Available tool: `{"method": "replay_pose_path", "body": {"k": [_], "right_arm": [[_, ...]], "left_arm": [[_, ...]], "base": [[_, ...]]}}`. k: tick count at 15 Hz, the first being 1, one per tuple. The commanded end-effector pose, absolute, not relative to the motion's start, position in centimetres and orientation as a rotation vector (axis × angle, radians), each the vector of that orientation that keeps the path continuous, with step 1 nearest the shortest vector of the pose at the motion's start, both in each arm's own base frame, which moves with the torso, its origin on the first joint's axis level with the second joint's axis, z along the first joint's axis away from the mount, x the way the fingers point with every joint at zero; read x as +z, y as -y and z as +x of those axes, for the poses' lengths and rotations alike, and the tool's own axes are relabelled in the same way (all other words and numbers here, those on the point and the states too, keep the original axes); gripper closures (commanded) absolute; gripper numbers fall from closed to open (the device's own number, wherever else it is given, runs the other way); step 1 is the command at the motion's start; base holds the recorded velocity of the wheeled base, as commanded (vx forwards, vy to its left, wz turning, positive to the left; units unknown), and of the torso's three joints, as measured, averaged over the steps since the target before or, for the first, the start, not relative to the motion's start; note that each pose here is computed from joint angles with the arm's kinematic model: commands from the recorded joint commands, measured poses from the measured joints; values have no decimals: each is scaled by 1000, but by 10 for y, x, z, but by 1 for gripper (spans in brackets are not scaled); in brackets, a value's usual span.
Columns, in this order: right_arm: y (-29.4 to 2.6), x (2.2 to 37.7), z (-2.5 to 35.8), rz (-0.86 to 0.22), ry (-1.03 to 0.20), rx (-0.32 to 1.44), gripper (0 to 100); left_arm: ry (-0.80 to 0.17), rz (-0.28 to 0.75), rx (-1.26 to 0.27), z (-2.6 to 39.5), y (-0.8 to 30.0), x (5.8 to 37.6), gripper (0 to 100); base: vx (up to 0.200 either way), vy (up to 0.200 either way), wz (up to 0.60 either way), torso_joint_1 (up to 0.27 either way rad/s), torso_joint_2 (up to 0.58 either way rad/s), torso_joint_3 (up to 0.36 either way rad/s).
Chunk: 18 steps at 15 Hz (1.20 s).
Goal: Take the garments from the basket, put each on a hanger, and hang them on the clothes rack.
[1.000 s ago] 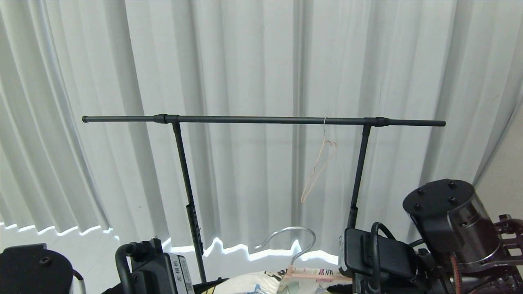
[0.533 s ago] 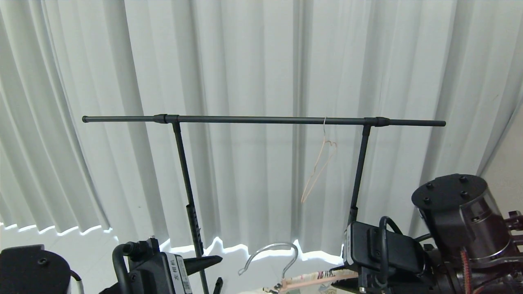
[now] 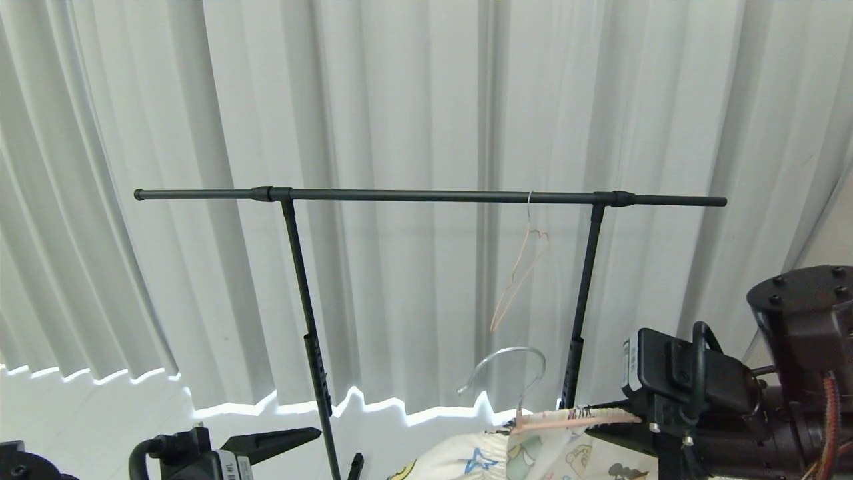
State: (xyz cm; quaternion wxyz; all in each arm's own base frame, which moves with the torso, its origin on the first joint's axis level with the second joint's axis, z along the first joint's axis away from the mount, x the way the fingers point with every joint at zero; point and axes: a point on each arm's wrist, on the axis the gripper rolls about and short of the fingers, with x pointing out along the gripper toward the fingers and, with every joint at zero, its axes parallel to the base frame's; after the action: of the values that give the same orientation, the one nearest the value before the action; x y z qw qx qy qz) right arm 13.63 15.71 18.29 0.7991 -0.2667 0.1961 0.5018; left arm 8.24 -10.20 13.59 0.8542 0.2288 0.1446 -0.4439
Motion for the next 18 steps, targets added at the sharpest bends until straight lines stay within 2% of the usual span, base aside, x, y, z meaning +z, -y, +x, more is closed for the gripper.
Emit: {"method": "replay_pose_path", "body": {"k": [1, 3, 4, 5, 6, 7, 9, 11, 16, 18], "right_arm": [[-147, 188, 138, -555, -406, 1036, 100], [-139, 193, 143, -533, -389, 987, 100], [-135, 198, 143, -523, -371, 975, 100], [-133, 201, 140, -514, -354, 974, 100], [-131, 205, 137, -506, -333, 972, 100], [-128, 206, 135, -500, -324, 970, 100], [-126, 211, 132, -493, -303, 967, 100], [-125, 215, 131, -484, -274, 968, 100], [-119, 220, 126, -453, -257, 952, 100], [-115, 221, 128, -445, -260, 926, 100]], "left_arm": [[-271, 466, -930, 78, 96, 139, 0], [-308, 473, -904, 78, 91, 131, 0], [-349, 438, -873, 81, 90, 128, 0], [-438, 331, -831, 88, 94, 125, 0], [-478, 242, -803, 94, 99, 128, 0], [-496, 196, -792, 95, 100, 129, 0], [-538, 204, -813, 93, 98, 121, 0], [-585, 199, -747, 105, 97, 115, 0], [-594, 195, -721, 108, 94, 114, 0], [-535, 162, -788, 100, 90, 123, 0]], "base": [[0, 0, 0, 0, 0, 0], [0, 0, 0, 0, 0, 0], [0, 0, 0, 0, 0, 0], [0, 0, 0, 0, 0, 0], [0, 0, 0, 0, 0, 0], [0, 0, 0, 0, 0, 0], [0, 0, 0, 0, 0, 0], [0, 0, 0, 0, 0, 0], [0, 0, 0, 0, 0, 0], [0, 0, 0, 0, 0, 0]]}}
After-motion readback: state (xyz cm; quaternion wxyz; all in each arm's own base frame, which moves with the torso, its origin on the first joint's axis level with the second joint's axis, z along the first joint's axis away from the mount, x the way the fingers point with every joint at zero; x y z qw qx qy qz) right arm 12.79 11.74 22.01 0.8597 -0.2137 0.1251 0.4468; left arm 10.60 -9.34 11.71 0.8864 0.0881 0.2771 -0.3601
